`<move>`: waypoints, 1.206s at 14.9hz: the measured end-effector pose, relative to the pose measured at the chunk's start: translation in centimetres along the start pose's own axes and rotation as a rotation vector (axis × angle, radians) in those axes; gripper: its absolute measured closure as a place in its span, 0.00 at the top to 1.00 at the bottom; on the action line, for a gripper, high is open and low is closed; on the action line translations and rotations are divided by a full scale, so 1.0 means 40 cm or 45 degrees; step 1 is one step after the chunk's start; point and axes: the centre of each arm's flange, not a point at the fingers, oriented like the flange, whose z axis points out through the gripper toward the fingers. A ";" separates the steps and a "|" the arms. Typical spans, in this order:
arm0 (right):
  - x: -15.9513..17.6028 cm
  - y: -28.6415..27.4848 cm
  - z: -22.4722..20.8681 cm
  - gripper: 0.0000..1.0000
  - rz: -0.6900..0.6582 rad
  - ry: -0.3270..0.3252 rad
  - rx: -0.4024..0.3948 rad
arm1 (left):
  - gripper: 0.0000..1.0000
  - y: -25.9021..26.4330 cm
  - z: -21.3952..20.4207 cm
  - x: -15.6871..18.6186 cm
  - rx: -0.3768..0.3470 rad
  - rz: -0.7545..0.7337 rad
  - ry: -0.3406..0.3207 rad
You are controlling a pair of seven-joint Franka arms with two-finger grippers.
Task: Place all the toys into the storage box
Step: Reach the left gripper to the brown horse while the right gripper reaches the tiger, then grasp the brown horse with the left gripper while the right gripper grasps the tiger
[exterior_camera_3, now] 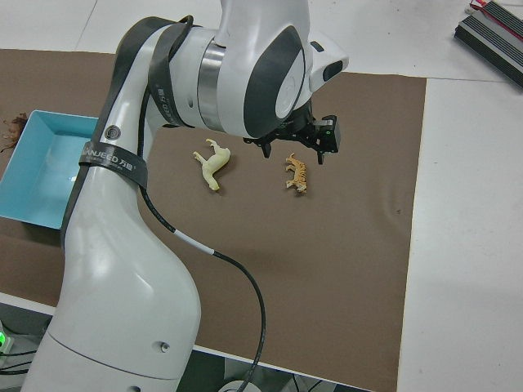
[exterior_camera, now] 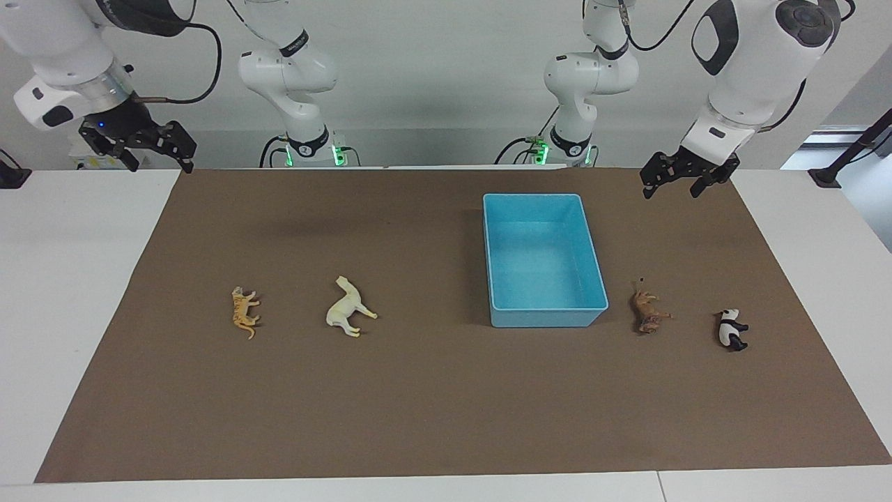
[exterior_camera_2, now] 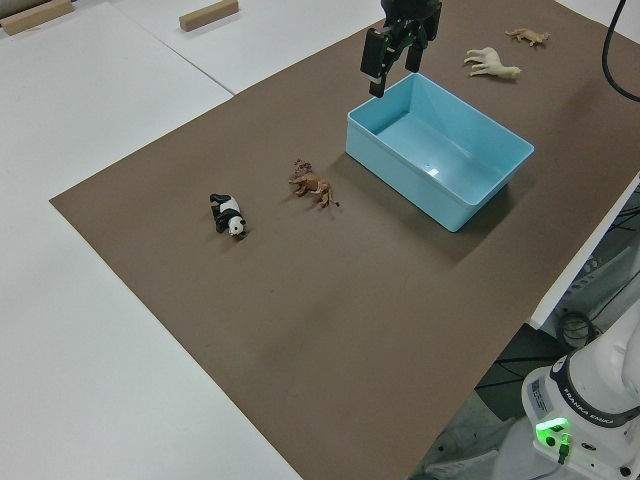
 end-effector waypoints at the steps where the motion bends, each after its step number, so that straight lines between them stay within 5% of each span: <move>1: 0.009 -0.004 0.039 1.00 -0.006 0.003 0.000 | 1.00 0.000 0.000 0.000 0.000 0.000 0.000; 4: 0.069 -0.020 0.174 1.00 -0.052 0.009 0.000 | 1.00 -0.012 -0.002 0.008 -0.001 -0.018 0.037; 6: 0.135 -0.031 0.287 1.00 -0.114 0.013 0.038 | 1.00 -0.051 0.032 0.038 -0.003 -0.052 0.146; 11: 0.240 -0.049 0.551 1.00 -0.254 0.106 0.032 | 1.00 -0.091 0.335 0.169 -0.002 -0.059 0.272; 18: 0.272 -0.089 0.702 1.00 -0.347 0.127 0.000 | 1.00 -0.113 0.649 0.255 0.002 -0.064 0.323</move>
